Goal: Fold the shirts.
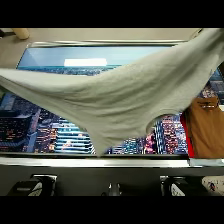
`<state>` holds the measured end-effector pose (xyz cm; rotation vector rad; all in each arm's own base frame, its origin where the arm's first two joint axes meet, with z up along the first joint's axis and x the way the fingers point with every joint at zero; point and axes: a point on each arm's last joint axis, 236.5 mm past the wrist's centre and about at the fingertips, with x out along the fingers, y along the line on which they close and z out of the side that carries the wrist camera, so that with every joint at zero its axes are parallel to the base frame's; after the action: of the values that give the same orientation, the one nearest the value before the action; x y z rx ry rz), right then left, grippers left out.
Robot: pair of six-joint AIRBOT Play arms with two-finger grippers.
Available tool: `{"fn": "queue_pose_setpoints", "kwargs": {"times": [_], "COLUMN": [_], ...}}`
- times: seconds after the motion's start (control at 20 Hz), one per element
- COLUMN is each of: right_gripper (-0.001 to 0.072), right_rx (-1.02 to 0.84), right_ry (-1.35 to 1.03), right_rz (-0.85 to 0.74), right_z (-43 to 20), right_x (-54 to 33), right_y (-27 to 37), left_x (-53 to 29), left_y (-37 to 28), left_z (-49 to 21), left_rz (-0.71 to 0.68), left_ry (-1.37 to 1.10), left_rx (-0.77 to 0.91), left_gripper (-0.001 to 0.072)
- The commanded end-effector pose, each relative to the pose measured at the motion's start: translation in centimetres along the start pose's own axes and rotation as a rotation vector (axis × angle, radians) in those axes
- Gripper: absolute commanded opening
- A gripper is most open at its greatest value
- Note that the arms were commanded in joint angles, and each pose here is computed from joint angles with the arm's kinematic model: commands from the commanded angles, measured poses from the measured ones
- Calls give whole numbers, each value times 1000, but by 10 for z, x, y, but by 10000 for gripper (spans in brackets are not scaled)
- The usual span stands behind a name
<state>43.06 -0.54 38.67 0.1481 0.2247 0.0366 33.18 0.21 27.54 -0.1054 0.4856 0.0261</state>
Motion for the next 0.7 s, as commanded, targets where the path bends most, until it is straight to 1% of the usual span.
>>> {"fn": "queue_pose_setpoints", "kwargs": {"times": [0.0, 0.05, 0.1, 0.15, 0.2, 0.25, 0.3, 0.35, 0.4, 0.45, 0.5, 0.55, 0.65], "right_gripper": [28, 29, 47, 118, 247, 302, 302, 305, 340, 410, 465, 473, 474], "right_rx": [205, 301, 406, 501, 591, 642, 620, 550, 468, 380, 290, 254, 177], "right_ry": [165, 244, 338, 435, 541, 634, 715, 793, 845, 891, 991, 1097, 1355], "right_rz": [40, 80, 122, 165, 216, 263, 295, 317, 286, 230, 152, 99, 163], "right_z": [-80, -117, -156, -191, -222, -243, -257, -269, -278, -286, -300, -314, -363], "right_x": [122, 154, 179, 193, 199, 195, 184, 167, 153, 140, 115, 91, 26], "right_y": [-10, -4, 5, 17, 32, 47, 55, 59, 50, 35, 15, 6, 24], "left_x": [54, 67, 78, 85, 90, 92, 93, 93, 93, 93, 94, 94, 94], "left_y": [-23, -33, -43, -50, -54, -56, -55, -52, -47, -43, -40, -40, -40], "left_z": [-87, -108, -127, -141, -155, -165, -170, -170, -169, -168, -168, -169, -169], "left_rz": [-84, -118, -147, -166, -178, -179, -176, -166, -150, -133, -125, -125, -125], "left_ry": [166, 187, 203, 215, 233, 254, 271, 271, 263, 259, 259, 261, 262], "left_rx": [-26, -37, -46, -51, -50, -44, -39, -24, 0, 21, 32, 31, 31], "left_gripper": [18, 18, 19, 18, 18, 19, 19, 18, 19, 19, 19, 18, 19]}}
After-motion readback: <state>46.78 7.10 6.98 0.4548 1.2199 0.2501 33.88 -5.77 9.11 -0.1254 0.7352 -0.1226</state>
